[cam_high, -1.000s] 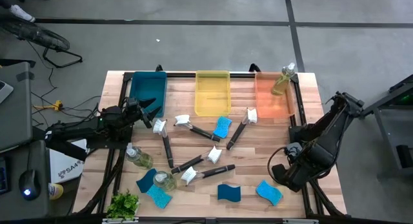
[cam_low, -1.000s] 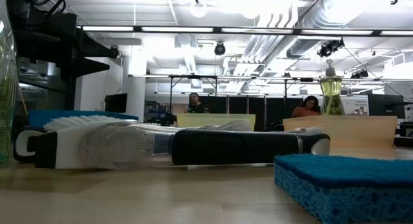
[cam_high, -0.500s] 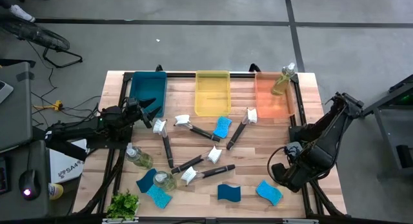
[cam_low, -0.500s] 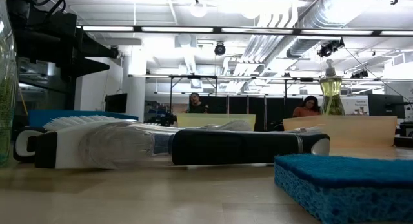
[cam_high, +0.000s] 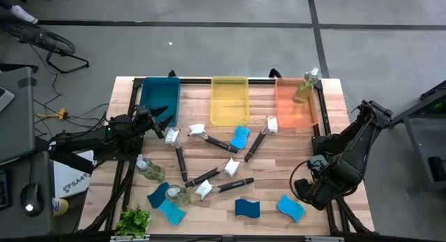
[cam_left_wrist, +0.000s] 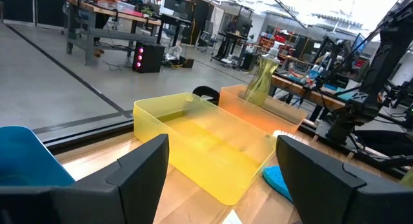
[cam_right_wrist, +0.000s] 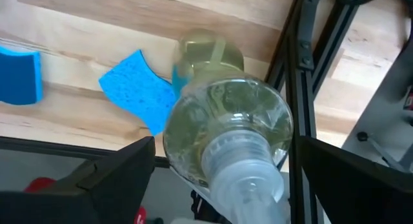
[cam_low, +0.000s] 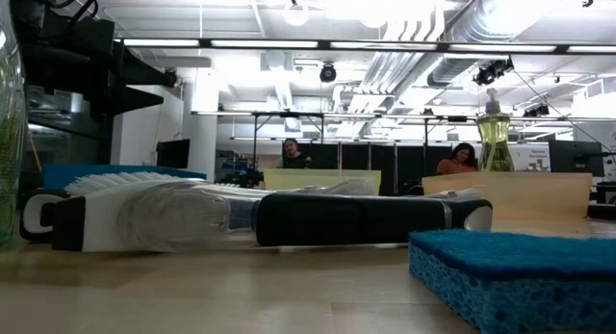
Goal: Pick & Place Kitchen Sink Supplies
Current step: Put the green dishwashing liquid dispenser into the orange bin
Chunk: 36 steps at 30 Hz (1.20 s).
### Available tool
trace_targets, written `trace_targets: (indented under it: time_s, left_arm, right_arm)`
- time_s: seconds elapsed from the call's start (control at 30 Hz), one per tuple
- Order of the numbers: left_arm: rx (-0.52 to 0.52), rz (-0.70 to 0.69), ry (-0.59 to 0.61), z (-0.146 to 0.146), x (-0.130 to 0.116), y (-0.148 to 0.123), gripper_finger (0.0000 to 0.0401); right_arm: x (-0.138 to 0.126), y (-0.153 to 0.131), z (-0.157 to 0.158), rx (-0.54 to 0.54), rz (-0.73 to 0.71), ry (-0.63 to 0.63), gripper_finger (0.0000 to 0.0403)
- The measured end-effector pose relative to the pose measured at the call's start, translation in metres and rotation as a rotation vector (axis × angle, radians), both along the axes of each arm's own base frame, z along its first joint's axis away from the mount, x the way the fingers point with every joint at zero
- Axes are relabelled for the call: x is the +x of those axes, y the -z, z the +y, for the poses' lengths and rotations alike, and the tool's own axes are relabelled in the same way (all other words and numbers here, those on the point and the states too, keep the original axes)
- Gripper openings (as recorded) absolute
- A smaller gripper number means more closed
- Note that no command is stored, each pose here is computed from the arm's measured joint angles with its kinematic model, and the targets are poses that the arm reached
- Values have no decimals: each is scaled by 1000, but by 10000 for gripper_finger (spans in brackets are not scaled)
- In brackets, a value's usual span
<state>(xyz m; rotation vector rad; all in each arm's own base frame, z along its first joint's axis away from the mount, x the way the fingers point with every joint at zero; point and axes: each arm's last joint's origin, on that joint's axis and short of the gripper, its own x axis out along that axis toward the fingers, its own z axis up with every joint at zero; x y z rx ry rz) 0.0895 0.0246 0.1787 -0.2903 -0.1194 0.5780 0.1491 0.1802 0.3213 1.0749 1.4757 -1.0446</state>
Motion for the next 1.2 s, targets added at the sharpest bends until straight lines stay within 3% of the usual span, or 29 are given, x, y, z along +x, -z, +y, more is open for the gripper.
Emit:
trace_targets:
  time_s: [0.5, 0.9, 1.2]
  left_arm:
    - [0, 0, 0, 0, 0, 0, 280]
    - [0, 0, 0, 0, 0, 0, 280]
    - [0, 0, 0, 0, 0, 0, 280]
  right_arm:
    - [4, 13, -1, 31, -20, 15, 370]
    - [2, 13, -3, 13, -4, 15, 300]
    - [2, 13, -3, 15, 0, 10, 292]
